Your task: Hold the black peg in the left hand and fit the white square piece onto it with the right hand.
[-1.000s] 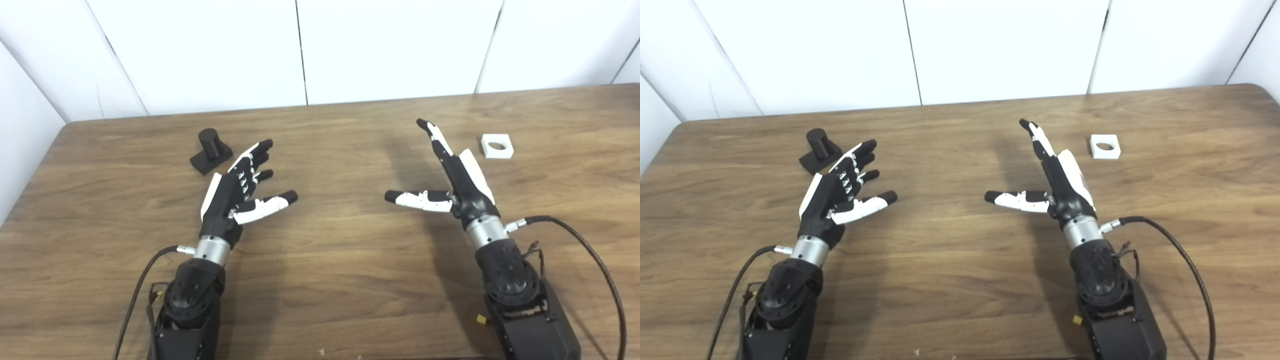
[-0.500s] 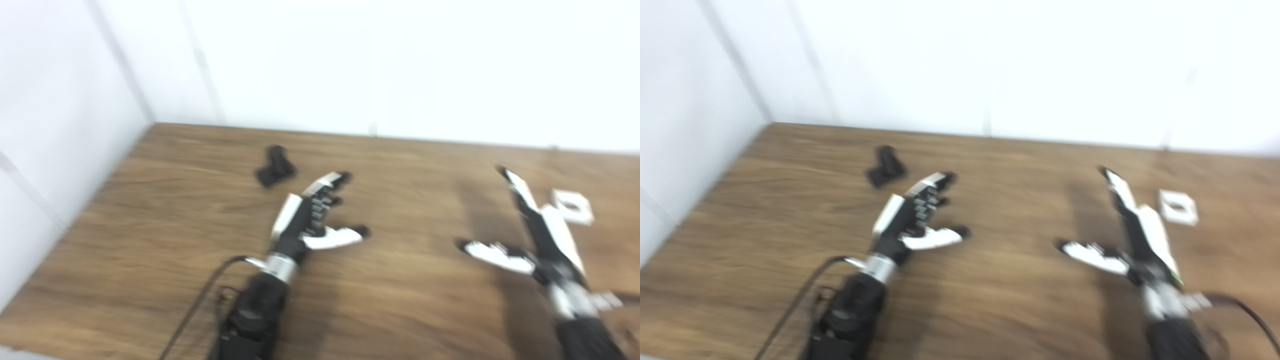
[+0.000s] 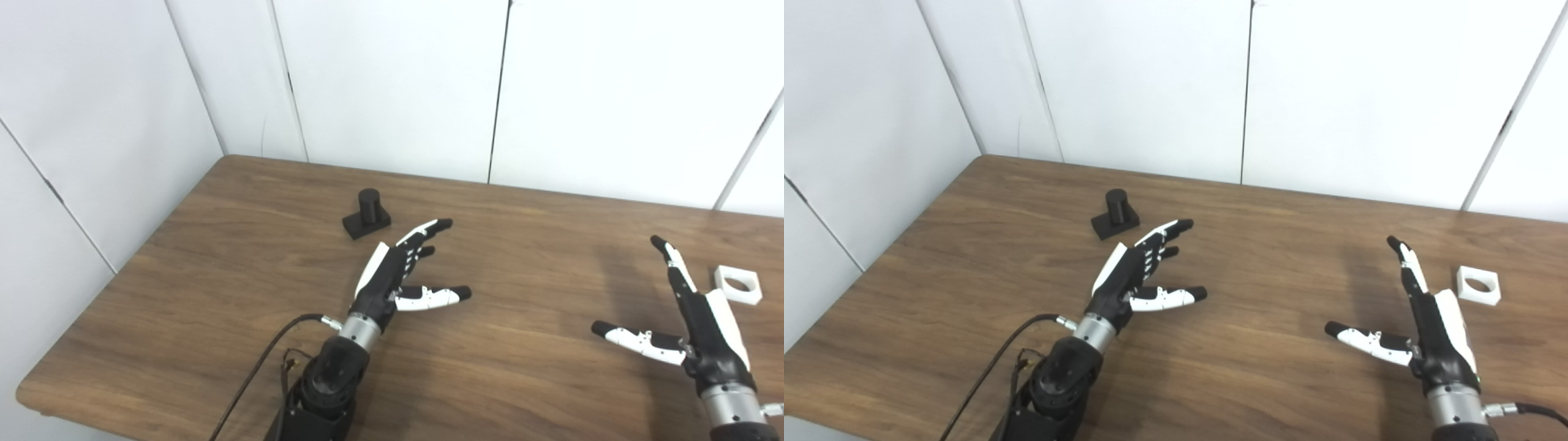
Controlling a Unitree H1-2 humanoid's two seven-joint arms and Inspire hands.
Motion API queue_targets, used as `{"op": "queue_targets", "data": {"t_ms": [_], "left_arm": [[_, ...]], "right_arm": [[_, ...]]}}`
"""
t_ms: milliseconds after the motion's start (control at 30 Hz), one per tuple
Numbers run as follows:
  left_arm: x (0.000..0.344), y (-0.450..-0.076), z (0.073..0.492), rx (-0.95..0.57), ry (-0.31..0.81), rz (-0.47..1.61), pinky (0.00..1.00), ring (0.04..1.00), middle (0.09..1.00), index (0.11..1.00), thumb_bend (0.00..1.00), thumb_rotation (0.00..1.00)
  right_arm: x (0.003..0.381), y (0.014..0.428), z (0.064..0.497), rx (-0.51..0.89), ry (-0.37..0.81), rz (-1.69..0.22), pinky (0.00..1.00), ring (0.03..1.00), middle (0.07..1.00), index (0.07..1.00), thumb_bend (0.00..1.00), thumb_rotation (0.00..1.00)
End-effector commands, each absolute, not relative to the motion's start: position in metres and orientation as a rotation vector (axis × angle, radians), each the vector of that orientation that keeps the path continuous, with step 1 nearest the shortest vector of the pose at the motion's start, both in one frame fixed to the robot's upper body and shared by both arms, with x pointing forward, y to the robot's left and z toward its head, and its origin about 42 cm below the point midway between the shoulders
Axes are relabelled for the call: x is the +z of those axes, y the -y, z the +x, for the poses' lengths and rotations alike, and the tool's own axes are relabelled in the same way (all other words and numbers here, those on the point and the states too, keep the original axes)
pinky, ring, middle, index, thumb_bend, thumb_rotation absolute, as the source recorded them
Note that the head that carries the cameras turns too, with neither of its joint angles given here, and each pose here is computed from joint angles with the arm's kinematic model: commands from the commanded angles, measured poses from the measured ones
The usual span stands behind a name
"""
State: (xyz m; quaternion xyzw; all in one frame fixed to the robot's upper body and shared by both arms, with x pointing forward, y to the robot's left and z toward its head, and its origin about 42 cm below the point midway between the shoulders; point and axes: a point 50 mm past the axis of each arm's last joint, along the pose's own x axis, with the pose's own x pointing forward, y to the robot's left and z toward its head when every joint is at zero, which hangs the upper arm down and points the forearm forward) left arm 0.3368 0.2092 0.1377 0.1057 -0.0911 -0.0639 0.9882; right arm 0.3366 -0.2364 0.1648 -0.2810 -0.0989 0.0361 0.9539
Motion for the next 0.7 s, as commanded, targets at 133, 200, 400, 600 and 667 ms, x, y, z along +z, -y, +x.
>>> {"op": "queue_targets", "data": {"t_ms": [133,200,400,600,667], "left_arm": [[0.186,-0.219,0.352,-0.1,0.327,0.334,0.79,0.885,0.908,0.832,0.74,0.05],[0.194,-0.224,0.356,-0.1,0.35,0.392,0.78,0.885,0.899,0.824,0.73,0.03],[0.22,-0.241,0.368,-0.036,0.398,0.573,0.78,0.847,0.846,0.788,0.74,0.05],[0.242,-0.257,0.38,0.02,0.412,0.69,0.74,0.832,0.849,0.779,0.7,0.07],[0.249,-0.262,0.384,0.036,0.419,0.733,0.72,0.821,0.846,0.777,0.7,0.07]], "right_arm": [[0.189,0.237,0.342,0.052,0.289,-0.575,0.97,1.0,1.0,0.965,0.83,0.19],[0.19,0.237,0.341,0.05,0.286,-0.578,0.97,1.0,1.0,0.965,0.83,0.19],[0.191,0.24,0.341,0.046,0.277,-0.583,0.97,1.0,0.998,0.963,0.83,0.18],[0.193,0.241,0.341,0.05,0.279,-0.59,0.96,1.0,0.994,0.962,0.83,0.17],[0.196,0.241,0.341,0.046,0.28,-0.596,0.95,1.0,0.99,0.959,0.84,0.17]]}}
